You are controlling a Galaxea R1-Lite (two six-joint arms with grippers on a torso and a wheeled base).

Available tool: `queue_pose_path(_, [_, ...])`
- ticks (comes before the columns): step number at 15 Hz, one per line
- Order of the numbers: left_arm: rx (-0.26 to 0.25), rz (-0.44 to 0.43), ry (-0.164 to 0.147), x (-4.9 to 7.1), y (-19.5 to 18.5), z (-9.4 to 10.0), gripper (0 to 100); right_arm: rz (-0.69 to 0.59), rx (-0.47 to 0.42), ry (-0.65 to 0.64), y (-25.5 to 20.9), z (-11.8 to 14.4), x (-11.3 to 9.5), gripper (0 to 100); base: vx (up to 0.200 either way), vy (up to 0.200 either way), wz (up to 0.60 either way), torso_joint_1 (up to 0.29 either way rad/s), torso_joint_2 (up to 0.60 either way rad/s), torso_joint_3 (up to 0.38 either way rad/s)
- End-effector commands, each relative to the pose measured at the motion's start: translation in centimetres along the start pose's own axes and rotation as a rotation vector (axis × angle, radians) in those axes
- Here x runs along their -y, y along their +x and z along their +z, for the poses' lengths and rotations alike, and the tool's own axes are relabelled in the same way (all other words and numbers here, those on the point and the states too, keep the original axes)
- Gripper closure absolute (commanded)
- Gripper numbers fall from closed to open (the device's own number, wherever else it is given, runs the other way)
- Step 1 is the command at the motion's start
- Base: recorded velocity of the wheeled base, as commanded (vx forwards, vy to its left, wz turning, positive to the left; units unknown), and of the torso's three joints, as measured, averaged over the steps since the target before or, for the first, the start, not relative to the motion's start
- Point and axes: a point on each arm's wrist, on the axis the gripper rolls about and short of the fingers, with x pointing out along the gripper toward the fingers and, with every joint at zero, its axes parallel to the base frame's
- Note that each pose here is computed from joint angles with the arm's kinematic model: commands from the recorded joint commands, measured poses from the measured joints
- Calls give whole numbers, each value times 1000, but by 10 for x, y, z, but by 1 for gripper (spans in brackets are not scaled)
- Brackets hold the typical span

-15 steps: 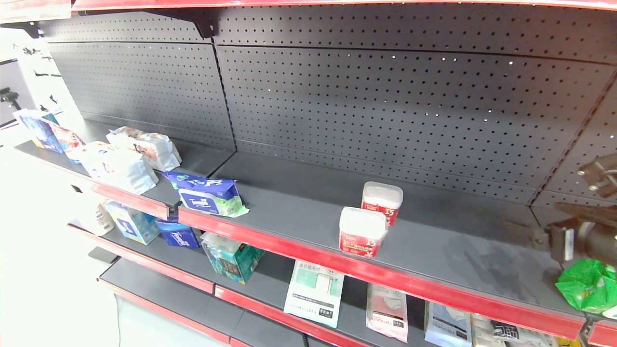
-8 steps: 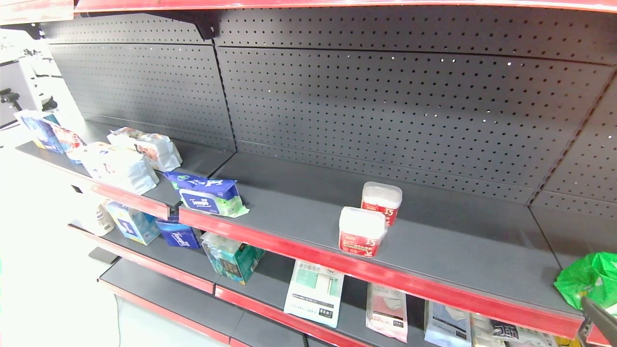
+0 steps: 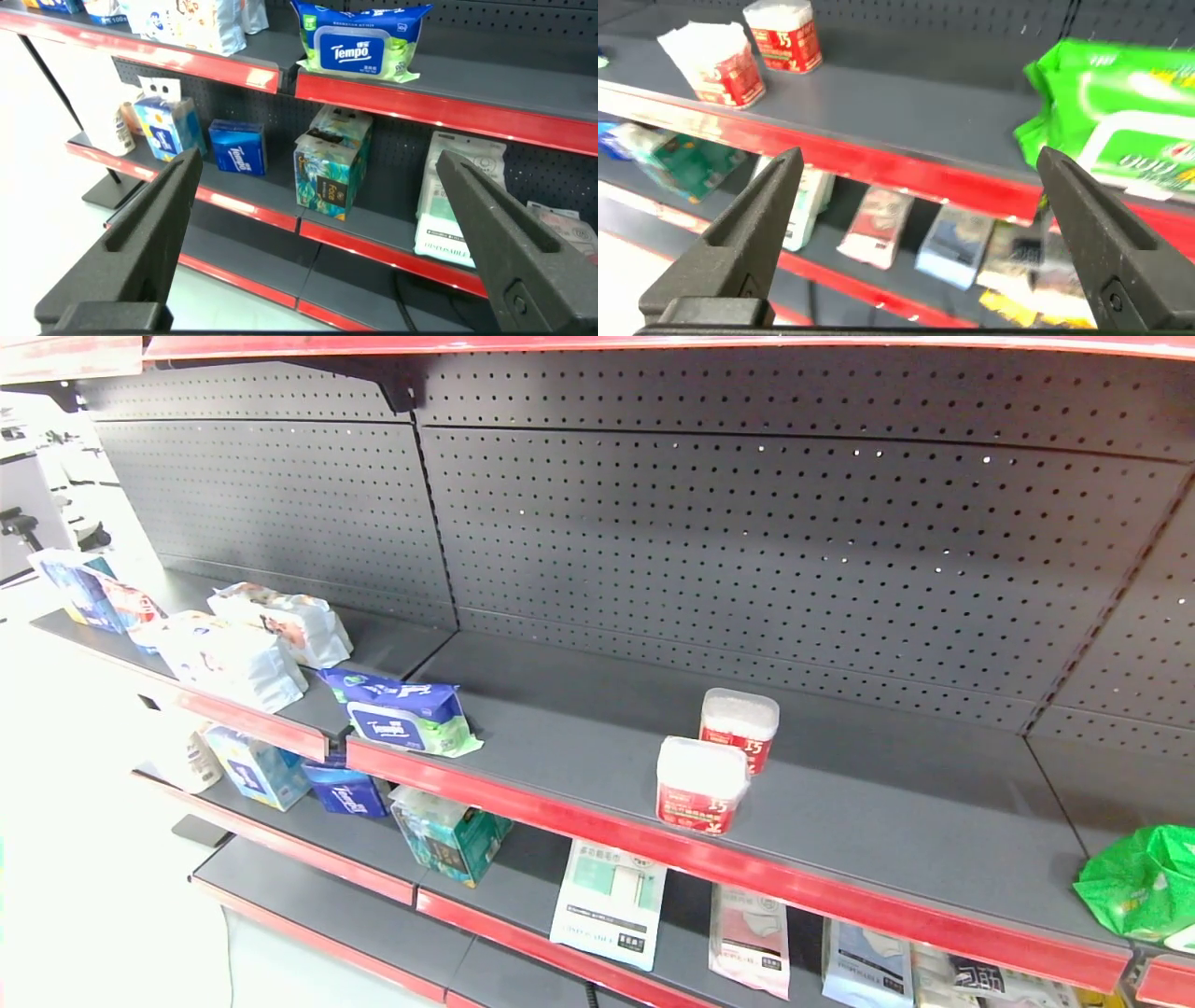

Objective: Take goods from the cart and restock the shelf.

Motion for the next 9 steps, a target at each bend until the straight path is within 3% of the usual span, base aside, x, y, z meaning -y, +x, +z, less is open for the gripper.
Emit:
queue_pose_path(1, [-2, 0, 1, 0, 0, 0, 0, 2, 26, -7, -2, -1, 0, 0, 0, 0, 0, 0, 0, 0])
queue_pose_path(9, [-2, 0, 0, 0, 0, 0, 0, 1, 26, -3, -2, -1, 0, 0, 0, 0, 0, 0, 0, 0])
